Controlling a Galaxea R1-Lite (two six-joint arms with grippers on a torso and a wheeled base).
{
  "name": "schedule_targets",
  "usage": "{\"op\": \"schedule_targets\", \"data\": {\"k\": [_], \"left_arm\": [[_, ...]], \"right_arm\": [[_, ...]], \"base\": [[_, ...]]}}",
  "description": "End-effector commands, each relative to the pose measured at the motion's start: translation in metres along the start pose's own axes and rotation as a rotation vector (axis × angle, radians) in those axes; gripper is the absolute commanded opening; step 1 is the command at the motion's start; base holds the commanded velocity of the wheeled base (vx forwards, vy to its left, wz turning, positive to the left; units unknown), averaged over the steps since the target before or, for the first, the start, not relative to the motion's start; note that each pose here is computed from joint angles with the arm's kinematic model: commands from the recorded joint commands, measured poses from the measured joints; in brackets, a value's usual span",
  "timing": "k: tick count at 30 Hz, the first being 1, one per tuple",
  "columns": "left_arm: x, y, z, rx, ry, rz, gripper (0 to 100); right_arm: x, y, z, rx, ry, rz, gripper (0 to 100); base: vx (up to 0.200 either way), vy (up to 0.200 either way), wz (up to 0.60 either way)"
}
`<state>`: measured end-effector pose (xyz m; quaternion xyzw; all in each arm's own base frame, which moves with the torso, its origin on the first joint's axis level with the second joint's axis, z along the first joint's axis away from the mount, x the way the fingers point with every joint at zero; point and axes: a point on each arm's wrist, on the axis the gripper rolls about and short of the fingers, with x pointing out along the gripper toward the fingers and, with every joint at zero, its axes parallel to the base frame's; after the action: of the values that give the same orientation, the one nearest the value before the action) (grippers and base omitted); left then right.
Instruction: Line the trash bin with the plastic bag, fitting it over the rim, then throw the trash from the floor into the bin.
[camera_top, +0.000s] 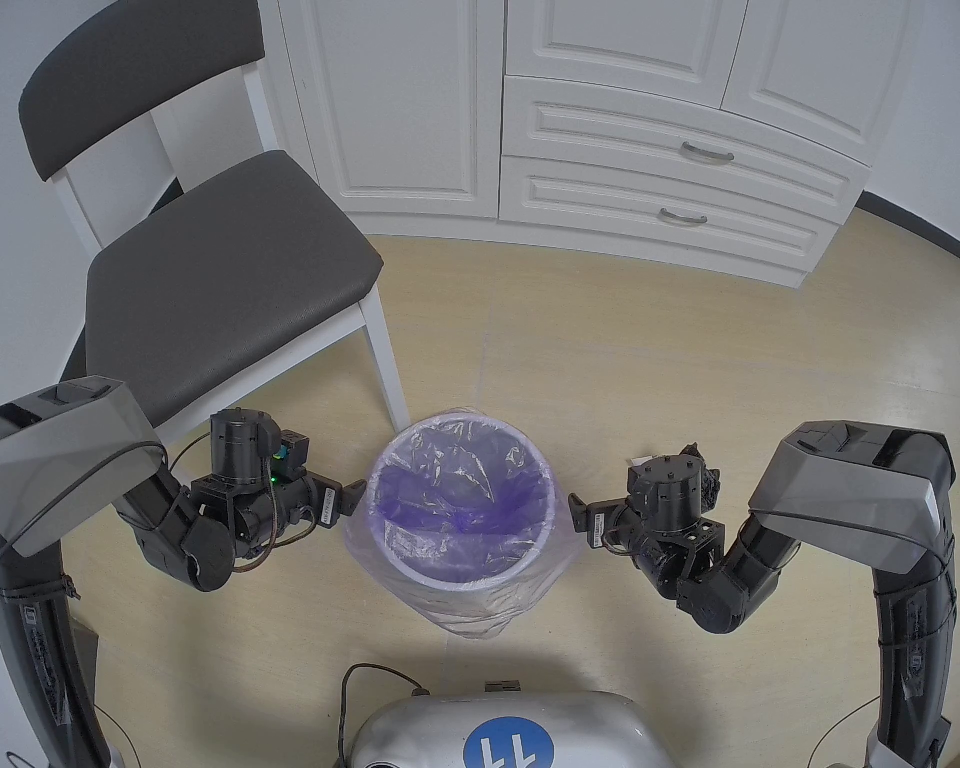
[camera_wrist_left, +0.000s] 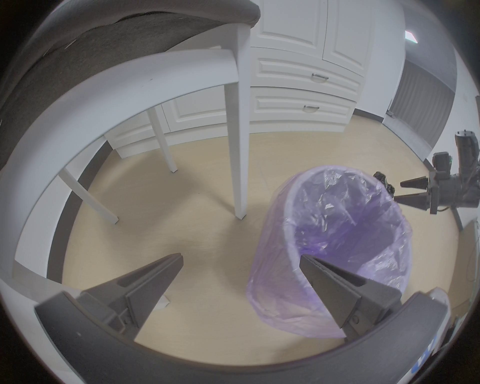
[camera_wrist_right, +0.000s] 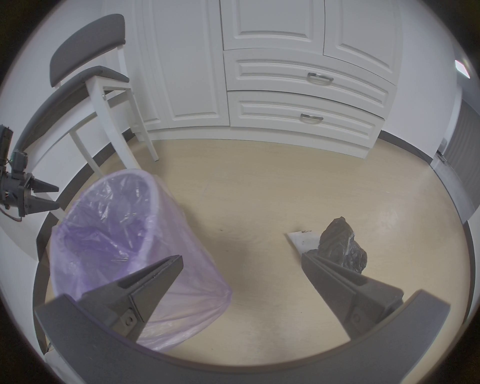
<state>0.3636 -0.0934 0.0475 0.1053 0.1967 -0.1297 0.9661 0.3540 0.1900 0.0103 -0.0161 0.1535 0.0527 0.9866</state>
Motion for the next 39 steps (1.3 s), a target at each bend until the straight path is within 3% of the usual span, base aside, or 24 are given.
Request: {"op": "schedule_targets", "data": {"k": [1, 8, 19, 27, 39], "left_arm": [[0.002, -0.015, 0.000, -0.013, -0.011, -0.032, 100], [0.021, -0.036, -0.022, -0.014, 0.028, -0.064, 100], [0.033, -0.040, -0.044, 0.016, 0.096, -0.069, 100], [0.029, -0.038, -0.031, 0.007, 0.048, -0.048, 100], [0.023, -0.037, -0.025, 0.008, 0.034, -0.048, 100]], "right_arm": [[-0.003, 0.004, 0.000, -0.004, 0.000, 0.011, 100], [-0.005, 0.007, -0.003, -0.009, 0.006, 0.019, 100], [-0.007, 0.014, -0.003, -0.006, -0.004, 0.038, 100], [-0.003, 0.031, -0.008, 0.019, -0.073, 0.079, 100], [0.031, 0.055, -0.029, 0.106, -0.109, 0.032, 100]], "base": [[0.000, 0.000, 0.00], [0.000, 0.000, 0.00], [0.000, 0.000, 0.00], [0.000, 0.000, 0.00], [0.000, 0.000, 0.00]]}}
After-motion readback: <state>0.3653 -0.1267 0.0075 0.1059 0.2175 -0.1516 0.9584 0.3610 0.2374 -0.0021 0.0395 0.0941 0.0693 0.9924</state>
